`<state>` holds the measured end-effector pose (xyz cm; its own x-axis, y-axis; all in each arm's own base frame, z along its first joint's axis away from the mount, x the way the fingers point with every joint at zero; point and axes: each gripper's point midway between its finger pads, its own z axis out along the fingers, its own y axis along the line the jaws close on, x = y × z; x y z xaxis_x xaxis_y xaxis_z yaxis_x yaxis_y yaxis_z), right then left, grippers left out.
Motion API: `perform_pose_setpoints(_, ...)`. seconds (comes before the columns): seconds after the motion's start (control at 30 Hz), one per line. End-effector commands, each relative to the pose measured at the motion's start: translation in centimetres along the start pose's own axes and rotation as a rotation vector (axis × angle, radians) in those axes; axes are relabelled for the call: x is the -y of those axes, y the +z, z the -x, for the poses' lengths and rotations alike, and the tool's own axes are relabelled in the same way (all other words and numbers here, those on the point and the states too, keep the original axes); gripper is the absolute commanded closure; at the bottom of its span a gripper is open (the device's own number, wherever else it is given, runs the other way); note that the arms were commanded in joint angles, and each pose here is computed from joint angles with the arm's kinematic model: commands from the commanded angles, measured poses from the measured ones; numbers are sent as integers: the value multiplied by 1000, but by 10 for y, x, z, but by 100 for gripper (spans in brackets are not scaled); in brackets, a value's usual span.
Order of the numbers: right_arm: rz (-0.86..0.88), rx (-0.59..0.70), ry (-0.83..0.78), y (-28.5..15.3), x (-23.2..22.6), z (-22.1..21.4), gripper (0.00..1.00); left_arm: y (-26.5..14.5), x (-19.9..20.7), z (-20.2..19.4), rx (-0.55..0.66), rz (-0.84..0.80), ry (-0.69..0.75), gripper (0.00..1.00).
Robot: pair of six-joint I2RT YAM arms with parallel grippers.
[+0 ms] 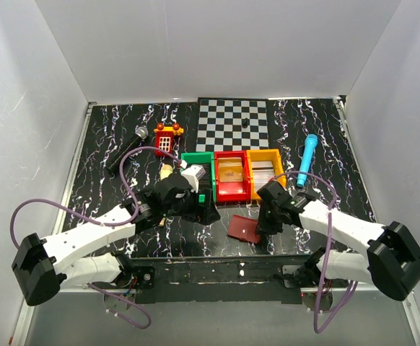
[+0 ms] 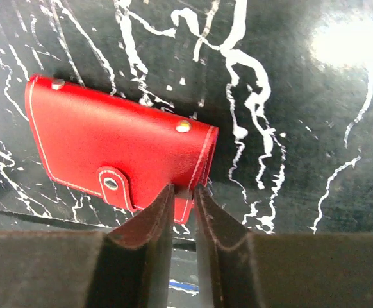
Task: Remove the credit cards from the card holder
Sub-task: Move the card holder to the center of the board.
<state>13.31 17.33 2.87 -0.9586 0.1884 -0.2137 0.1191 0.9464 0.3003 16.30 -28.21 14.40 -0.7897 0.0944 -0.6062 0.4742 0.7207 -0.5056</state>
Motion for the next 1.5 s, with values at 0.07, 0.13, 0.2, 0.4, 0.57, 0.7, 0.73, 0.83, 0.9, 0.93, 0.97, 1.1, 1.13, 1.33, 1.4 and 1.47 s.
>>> perform_pose_setpoints(0.07,12,-97,-237,-12,-15,2,89,-17,-1,-3,31,-4,-6,22)
perform_pose_setpoints(0.13,42,-125,-323,-16,-22,3,92,-21,-3,-5,35,2,-7,21)
perform_pose_setpoints(0.2,25,-151,-395,-19,-24,5,95,-23,-7,-6,44,14,-8,21)
perform_pose_setpoints(0.4,-7,-135,-565,-26,-44,20,99,-26,-21,-12,64,68,-53,20)
perform_pose_setpoints(0.57,-88,-87,-738,-25,-67,38,99,-40,-43,-5,147,189,-133,20)
perform_pose_setpoints(0.7,-99,-74,-889,-20,-85,40,99,-54,-56,-5,200,239,-176,19)
perform_pose_setpoints(0.73,-102,-75,-918,-18,-88,40,99,-56,-57,-5,210,243,-180,19)
perform_pose_setpoints(0.83,-131,-77,-1002,-11,-92,43,99,-58,-61,-9,213,251,-198,18)
perform_pose_setpoints(0.9,-156,-75,-1042,-6,-94,47,99,-57,-62,-13,199,253,-204,18)
perform_pose_setpoints(0.93,-169,-71,-1058,-5,-94,49,99,-56,-63,-15,192,255,-210,17)
perform_pose_setpoints(0.97,-175,-66,-1068,-4,-95,51,99,-55,-63,-17,188,255,-210,17)
perform_pose_setpoints(1.1,-184,-38,-1061,-4,-100,55,91,-54,-65,-21,179,257,-215,17)
perform_pose_setpoints(1.13,-175,-28,-1054,-5,-102,55,85,-53,-66,-21,178,259,-211,16)
perform_pose_setpoints(1.33,-105,46,-1002,-31,-120,61,55,-55,-65,-16,182,265,-189,13)
perform_pose_setpoints(1.4,-95,68,-976,-43,-122,63,51,-54,-63,-14,183,262,-186,11)
perform_pose_setpoints(1.47,-87,99,-919,-56,-119,63,50,-52,-61,-13,178,256,-173,11)
